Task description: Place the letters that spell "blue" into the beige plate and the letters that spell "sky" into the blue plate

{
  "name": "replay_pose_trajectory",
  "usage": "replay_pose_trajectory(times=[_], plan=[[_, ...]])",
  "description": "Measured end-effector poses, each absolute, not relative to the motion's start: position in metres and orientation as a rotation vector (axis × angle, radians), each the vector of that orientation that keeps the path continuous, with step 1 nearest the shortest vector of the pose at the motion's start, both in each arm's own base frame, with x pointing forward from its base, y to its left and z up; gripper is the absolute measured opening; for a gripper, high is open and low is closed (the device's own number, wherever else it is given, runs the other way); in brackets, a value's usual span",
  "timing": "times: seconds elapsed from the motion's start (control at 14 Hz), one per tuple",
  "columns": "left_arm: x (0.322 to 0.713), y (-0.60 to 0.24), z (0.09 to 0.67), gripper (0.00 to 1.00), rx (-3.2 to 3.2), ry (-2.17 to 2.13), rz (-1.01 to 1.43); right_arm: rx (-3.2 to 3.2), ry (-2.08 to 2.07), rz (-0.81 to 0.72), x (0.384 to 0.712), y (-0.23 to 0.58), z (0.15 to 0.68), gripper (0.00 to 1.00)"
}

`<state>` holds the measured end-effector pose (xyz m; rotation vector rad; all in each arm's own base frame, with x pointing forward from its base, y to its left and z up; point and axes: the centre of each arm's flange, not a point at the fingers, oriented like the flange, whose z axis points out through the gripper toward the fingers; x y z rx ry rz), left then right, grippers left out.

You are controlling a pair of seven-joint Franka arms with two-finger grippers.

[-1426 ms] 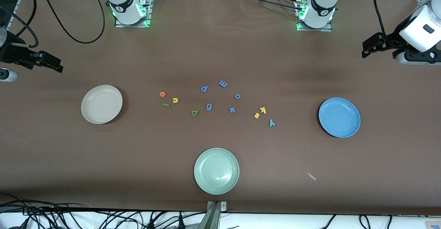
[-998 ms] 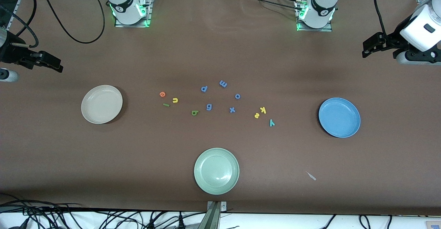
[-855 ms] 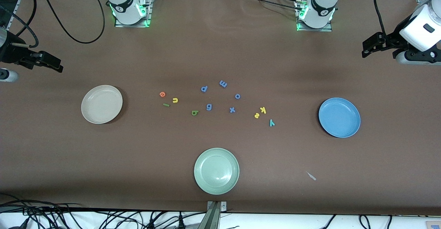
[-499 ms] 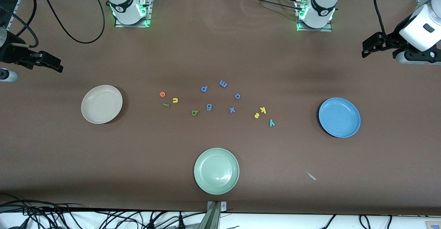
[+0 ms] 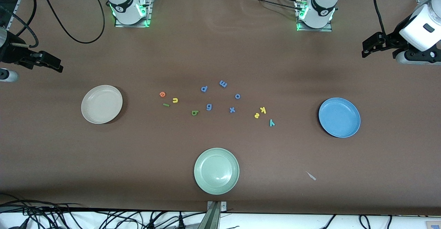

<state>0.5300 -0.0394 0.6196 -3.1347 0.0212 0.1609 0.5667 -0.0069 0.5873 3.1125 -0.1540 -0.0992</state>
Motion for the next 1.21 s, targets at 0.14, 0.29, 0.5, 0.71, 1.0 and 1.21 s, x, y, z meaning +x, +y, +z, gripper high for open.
replay_pose_trajectory(times=[0.14, 0.29, 0.5, 0.71, 1.0, 1.21], plan=[[0.53, -0.0394, 0.6196, 1.0, -3.135, 0.021, 0.161, 3.112, -0.154, -0.099, 0.5667, -0.0069, 0.5873, 1.0], [0.5303, -0.0384, 0.6197, 1.0, -3.135, 0.018, 0.159, 3.112, -0.154, -0.099, 0.5667, -0.0068, 0.5873, 1.0], [0.5307, -0.0348, 0.6203, 1.0, -3.136, 0.009, 0.155, 3.112, -0.154, -0.099, 0.5667, -0.0069, 0.5873, 1.0], [0.5307, -0.0347, 0.6206, 1.0, -3.136, 0.008, 0.154, 3.112, -0.154, -0.099, 0.5667, -0.0068, 0.5873, 1.0], [0.531, -0.0306, 0.6206, 1.0, -3.136, -0.004, 0.154, 3.112, -0.154, -0.099, 0.5667, -0.0069, 0.5873, 1.0], [0.5308, -0.0333, 0.6206, 1.0, -3.136, 0.005, 0.154, 3.112, -0.154, -0.099, 0.5667, -0.0069, 0.5873, 1.0]])
